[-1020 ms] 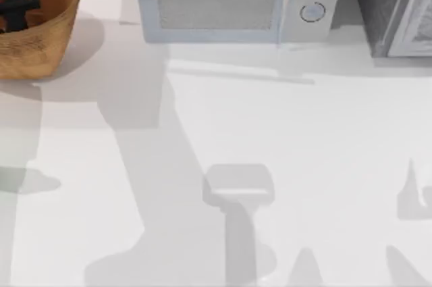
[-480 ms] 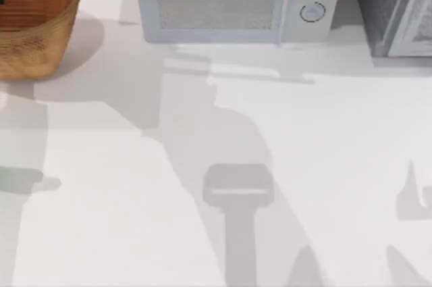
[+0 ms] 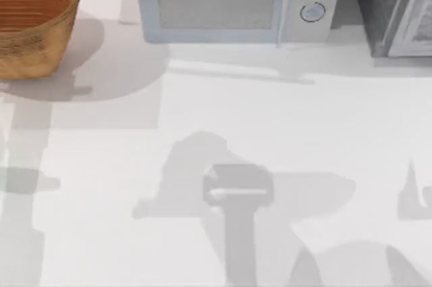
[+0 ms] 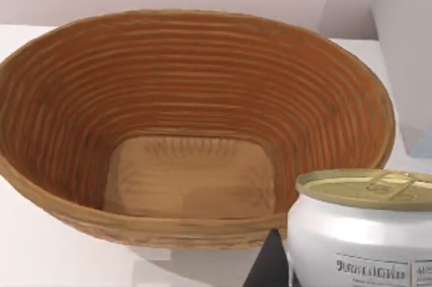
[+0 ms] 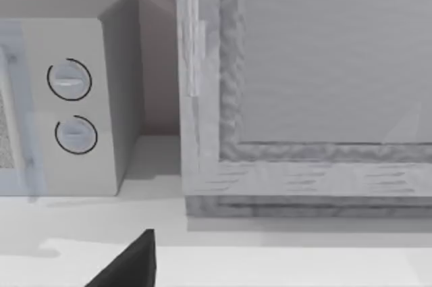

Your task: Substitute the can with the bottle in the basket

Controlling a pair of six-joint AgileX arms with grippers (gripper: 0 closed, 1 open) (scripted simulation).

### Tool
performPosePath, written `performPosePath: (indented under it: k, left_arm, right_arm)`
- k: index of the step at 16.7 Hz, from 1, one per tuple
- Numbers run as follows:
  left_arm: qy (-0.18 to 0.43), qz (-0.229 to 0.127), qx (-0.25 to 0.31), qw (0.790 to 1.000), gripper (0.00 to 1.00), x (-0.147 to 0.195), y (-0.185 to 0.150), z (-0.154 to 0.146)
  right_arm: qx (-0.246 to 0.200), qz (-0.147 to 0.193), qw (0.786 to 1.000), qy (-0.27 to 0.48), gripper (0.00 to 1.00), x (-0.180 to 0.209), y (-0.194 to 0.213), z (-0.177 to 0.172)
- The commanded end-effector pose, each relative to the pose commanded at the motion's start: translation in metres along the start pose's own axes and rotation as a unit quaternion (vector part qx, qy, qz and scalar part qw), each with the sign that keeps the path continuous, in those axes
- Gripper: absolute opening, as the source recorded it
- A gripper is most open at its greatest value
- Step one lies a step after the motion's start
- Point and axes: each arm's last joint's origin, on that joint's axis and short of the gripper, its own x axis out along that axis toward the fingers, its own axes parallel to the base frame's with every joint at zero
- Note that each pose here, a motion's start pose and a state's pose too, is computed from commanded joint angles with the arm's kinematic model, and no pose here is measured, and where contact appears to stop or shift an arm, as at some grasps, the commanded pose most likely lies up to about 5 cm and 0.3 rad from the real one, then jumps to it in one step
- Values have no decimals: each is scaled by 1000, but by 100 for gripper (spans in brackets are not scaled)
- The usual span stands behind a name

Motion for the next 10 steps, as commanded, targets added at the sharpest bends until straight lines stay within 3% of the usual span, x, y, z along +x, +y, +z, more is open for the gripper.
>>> performPosePath:
  k: [3, 5, 10]
  left_arm:
    - [-89, 5, 10, 996, 0, -52, -11, -57]
    - [-141, 8, 14, 990, 0, -70, -15, -100]
    - [-234, 11, 19, 972, 0, -68, -16, -192]
  right_arm:
    - [0, 0, 1000, 0, 100, 0, 0, 0]
    - [0, 0, 1000, 0, 100, 0, 0, 0]
    - [0, 0, 1000, 0, 100, 0, 0, 0]
